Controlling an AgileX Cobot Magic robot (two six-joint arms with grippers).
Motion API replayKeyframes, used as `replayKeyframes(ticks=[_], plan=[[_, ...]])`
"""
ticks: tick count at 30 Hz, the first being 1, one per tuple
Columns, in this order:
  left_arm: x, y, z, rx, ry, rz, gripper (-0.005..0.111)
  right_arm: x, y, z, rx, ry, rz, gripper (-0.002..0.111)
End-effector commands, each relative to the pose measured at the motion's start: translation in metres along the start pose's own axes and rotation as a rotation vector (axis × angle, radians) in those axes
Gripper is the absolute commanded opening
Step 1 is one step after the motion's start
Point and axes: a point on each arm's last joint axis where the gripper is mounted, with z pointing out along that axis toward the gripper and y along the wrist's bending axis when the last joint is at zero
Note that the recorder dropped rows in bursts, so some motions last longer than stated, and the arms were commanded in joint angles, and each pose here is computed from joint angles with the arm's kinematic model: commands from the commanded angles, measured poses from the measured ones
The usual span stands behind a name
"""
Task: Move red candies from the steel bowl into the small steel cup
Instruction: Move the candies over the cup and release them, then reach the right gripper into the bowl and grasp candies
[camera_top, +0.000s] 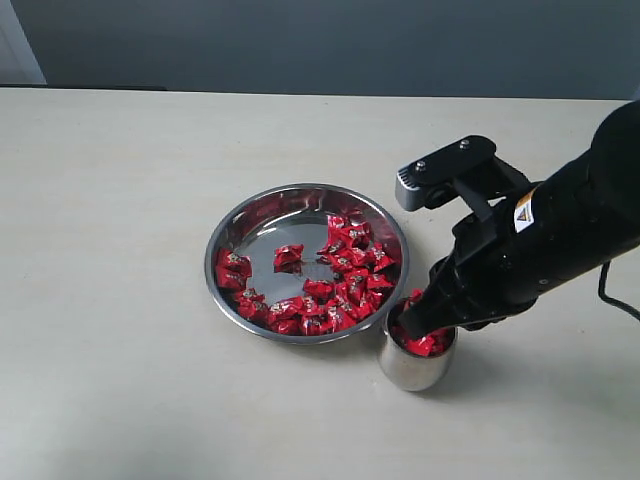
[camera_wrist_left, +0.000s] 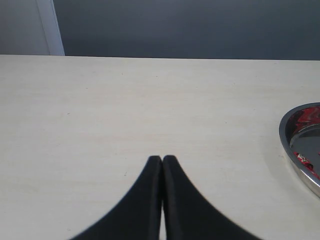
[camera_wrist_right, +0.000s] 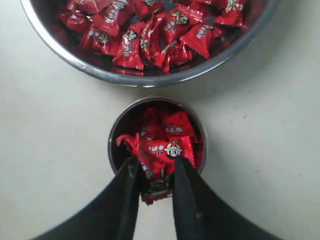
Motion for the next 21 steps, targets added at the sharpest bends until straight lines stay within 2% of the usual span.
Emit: replayKeyframes(ticks=[1, 2, 4, 5, 7, 8, 12, 18, 21], plan=[[0.0, 0.0, 0.0, 0.005, -0.006, -0.001, 0.0, 0.0, -0.001, -0.002, 0.018, -0.011, -0.011, -0.001], [0.0, 0.0, 0.0, 0.005, -0.006, -0.001, 0.0, 0.0, -0.001, -0.002, 0.018, -0.011, -0.011, 0.0], [0.0, 0.0, 0.0, 0.005, -0.006, -0.001, 0.0, 0.0, -0.001, -0.002, 0.021, -0.01, -0.014, 0.012], [0.0, 0.0, 0.0, 0.005, -0.006, -0.001, 0.0, 0.0, -0.001, -0.002, 0.022, -0.01, -0.016, 0.023], [0.0, 0.0, 0.0, 0.005, -0.006, -0.001, 0.0, 0.0, -0.002, -0.002, 0.026, -0.011, -0.018, 0.036], [0.0, 0.0, 0.0, 0.005, -0.006, -0.001, 0.0, 0.0, -0.002, -0.002, 0.026, -0.011, -0.018, 0.038], [0.0, 0.0, 0.0, 0.005, -0.006, -0.001, 0.0, -0.002, -0.002, -0.002, 0.027, -0.034, -0.013, 0.038], [0.0, 0.0, 0.0, 0.005, -0.006, -0.001, 0.0, -0.026, -0.002, -0.004, 0.016, -0.289, 0.049, 0.038], [0.0, 0.0, 0.0, 0.005, -0.006, -0.001, 0.0, -0.043, -0.004, 0.007, 0.025, -0.32, 0.04, 0.038]])
